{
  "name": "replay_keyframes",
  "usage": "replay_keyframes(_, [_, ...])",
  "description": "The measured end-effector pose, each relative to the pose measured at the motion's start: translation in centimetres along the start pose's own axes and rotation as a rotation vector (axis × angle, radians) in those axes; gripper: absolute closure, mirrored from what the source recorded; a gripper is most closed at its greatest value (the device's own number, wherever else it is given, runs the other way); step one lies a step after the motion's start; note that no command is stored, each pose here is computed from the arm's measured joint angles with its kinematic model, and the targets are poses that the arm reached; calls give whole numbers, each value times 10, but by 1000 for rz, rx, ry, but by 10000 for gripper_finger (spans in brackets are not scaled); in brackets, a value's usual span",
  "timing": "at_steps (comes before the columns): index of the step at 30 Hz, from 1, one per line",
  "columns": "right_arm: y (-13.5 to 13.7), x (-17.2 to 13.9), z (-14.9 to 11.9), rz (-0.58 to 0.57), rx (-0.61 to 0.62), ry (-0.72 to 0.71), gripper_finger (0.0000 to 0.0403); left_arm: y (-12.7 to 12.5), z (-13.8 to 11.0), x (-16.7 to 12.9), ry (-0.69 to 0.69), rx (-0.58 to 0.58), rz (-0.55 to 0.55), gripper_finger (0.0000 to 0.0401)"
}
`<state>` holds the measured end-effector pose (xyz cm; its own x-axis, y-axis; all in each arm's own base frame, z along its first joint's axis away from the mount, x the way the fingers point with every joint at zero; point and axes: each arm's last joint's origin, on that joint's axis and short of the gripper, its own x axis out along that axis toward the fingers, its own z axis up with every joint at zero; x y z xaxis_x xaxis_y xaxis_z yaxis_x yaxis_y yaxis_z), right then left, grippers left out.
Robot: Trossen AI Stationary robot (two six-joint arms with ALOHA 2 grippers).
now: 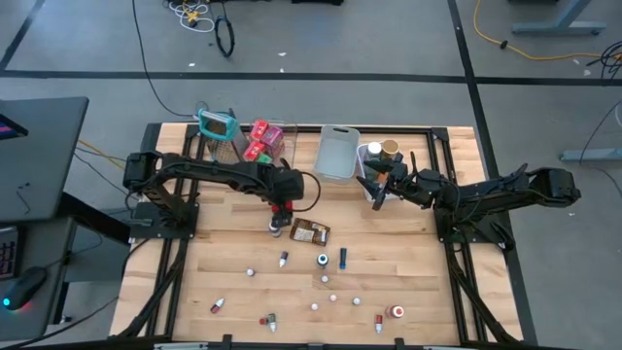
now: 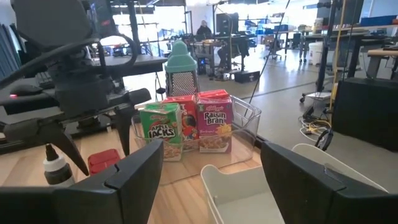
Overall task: Pick & Place Kitchen Items
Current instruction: Put the red spice can into the white bin
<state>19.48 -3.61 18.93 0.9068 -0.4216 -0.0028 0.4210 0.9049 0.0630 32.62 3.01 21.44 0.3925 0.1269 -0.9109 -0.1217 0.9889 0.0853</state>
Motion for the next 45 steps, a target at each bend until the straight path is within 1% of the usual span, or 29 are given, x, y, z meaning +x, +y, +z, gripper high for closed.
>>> replay_keyframes(3, [0,0,0,0,0,0,124,0,-5,-1,47,22,-1,108])
replay_keyframes(6, [0,0,0,0,1,0,124,0,-11,-1,111,0,-3,108])
replay_keyframes(9, [0,0,0,0,1,0,124,-1,-16,4,147,-3,-8,108])
replay_keyframes(12, [0,0,0,0,1,0,124,-2,-20,11,115,4,-28,109])
replay_keyframes(14, [0,0,0,0,1,1,124,-2,-21,13,119,16,-29,118])
replay_keyframes(15, [0,0,0,0,0,2,124,-2,-21,14,120,17,-32,126])
replay_keyframes(17, [0,0,0,10,0,2,124,-3,-17,14,77,15,-33,150])
replay_keyframes(19, [1,0,0,50,-10,3,124,-2,-14,14,52,12,-29,168])
replay_keyframes(22, [3,0,1,113,-18,-6,124,1,-12,13,35,6,-2,168])
replay_keyframes(25, [4,0,2,122,-14,-14,124,2,-5,10,-6,1,39,168])
replay_keyframes(27, [4,0,2,123,-15,-16,124,3,4,5,-54,6,48,167])
replay_keyframes(30, [4,0,2,149,-15,-14,124,3,22,-4,-182,45,53,154])
replay_keyframes(32, [5,0,2,186,-16,-13,124,4,35,-11,-272,67,59,153])
replay_keyframes(35, [8,-1,2,260,-17,-9,124,5,52,-23,-403,89,75,161])
replay_keyframes(39, [10,1,5,317,-20,-1,124,6,64,-31,-529,127,100,166])
replay_keyframes(42, [12,5,6,336,-26,43,124,5,72,-36,-624,151,118,156])
replay_keyframes(45, [13,7,7,332,-39,85,124,5,77,-41,-694,178,136,153])
